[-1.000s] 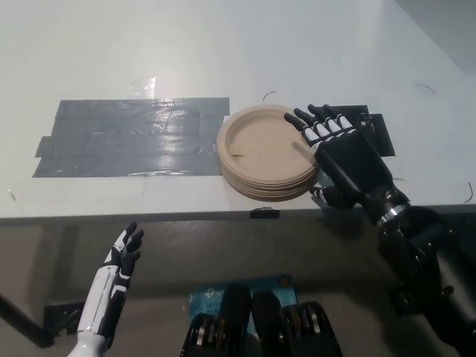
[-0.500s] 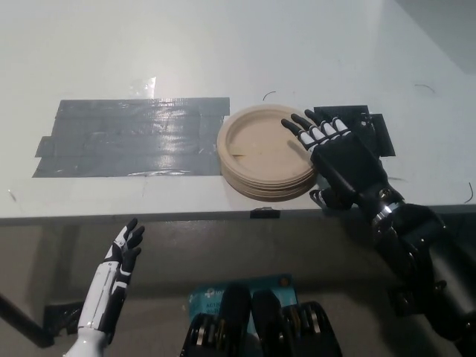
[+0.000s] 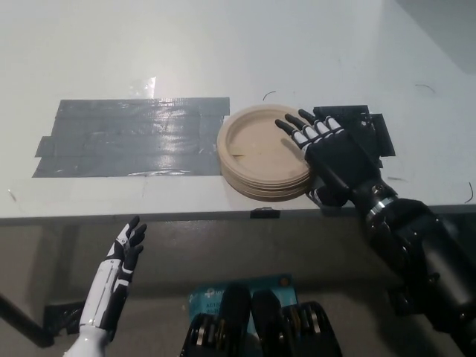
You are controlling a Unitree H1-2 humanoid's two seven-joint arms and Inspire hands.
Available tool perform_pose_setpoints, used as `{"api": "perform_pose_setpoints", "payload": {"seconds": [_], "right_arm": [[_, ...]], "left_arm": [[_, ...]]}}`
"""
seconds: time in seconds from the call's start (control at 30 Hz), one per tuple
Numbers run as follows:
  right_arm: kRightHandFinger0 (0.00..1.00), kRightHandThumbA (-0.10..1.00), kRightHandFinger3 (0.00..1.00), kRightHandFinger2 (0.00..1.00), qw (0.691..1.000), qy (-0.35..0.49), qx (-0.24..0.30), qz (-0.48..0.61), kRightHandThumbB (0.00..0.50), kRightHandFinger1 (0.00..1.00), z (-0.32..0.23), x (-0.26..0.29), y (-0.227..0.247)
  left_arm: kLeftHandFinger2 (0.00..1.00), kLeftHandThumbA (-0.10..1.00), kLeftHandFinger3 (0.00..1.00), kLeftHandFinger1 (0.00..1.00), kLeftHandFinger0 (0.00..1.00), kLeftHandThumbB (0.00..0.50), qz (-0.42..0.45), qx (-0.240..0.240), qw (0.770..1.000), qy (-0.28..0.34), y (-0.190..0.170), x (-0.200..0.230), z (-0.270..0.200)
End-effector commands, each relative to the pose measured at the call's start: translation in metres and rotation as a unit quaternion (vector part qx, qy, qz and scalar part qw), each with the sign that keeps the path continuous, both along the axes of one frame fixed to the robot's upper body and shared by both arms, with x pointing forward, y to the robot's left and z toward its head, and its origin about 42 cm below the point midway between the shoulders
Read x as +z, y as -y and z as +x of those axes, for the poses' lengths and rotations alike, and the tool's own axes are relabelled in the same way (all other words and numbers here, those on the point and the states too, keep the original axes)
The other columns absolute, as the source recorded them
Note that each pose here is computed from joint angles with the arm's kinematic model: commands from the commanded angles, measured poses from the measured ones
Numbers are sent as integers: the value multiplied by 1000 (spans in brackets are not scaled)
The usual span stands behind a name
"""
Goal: A stack of plates is kept in the middle of the desk close to the robot and the robot grabs the stack with its right hand, picks it up and hands it to a person.
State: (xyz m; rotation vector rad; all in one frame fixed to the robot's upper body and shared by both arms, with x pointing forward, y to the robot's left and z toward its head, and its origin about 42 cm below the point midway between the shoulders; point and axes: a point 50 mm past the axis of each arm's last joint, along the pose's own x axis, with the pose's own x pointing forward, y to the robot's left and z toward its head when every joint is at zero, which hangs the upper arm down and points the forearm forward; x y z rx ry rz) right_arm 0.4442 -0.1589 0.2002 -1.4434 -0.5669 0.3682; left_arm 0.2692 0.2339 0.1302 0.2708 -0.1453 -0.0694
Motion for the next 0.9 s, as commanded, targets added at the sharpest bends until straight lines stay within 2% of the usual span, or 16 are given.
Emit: {"api": "perform_pose_setpoints", "payload": {"seconds": [0.0,0.23,0.43,0.63,0.67,0.7,0.73,0.77,0.8,0.83,0.87], "right_arm": [[1000,991,1000,1000,999,32,15,-8,493,1000,11,22,-6],[1000,938,1000,1000,999,29,29,-8,497,1000,13,14,-19],[1000,982,1000,1000,999,15,37,-23,495,1000,15,4,-30],[1000,915,1000,1000,998,-9,38,-42,500,1000,25,-19,-39],[1000,788,1000,1000,998,-6,39,-44,490,1000,28,-23,-40],[1000,750,1000,1000,998,-5,40,-45,492,1000,30,-24,-41],[1000,337,1000,989,998,5,42,-53,375,993,33,-27,-42],[624,-23,744,625,996,26,45,-72,319,601,37,-32,-44],[423,-85,624,543,995,40,46,-85,343,480,40,-36,-44],[423,-85,624,543,994,44,47,-87,343,480,42,-37,-44],[17,-99,403,263,993,59,42,-96,331,67,43,-43,-45]], "left_arm": [[1000,1000,1000,1000,1000,5,13,-8,1000,22,-2,10,4],[1000,1000,1000,1000,1000,4,8,-8,1000,22,-2,10,5],[1000,1000,1000,1000,1000,9,14,-11,1000,23,-1,12,8],[1000,1000,1000,1000,1000,7,15,-13,1000,24,-2,15,10],[1000,1000,1000,1000,1000,1,14,-13,1000,25,-2,15,11],[1000,1000,1000,1000,1000,0,14,-13,1000,25,-2,15,11],[1000,1000,1000,1000,1000,0,12,-13,1000,25,-1,15,11],[1000,1000,1000,1000,1000,0,12,-13,1000,25,-1,16,12],[1000,1000,1000,1000,1000,0,14,-13,1000,25,-1,16,12],[1000,1000,1000,1000,1000,0,15,-13,1000,25,-1,16,13],[1000,1000,1000,1000,1000,0,13,-14,1000,25,-1,16,13]]}}
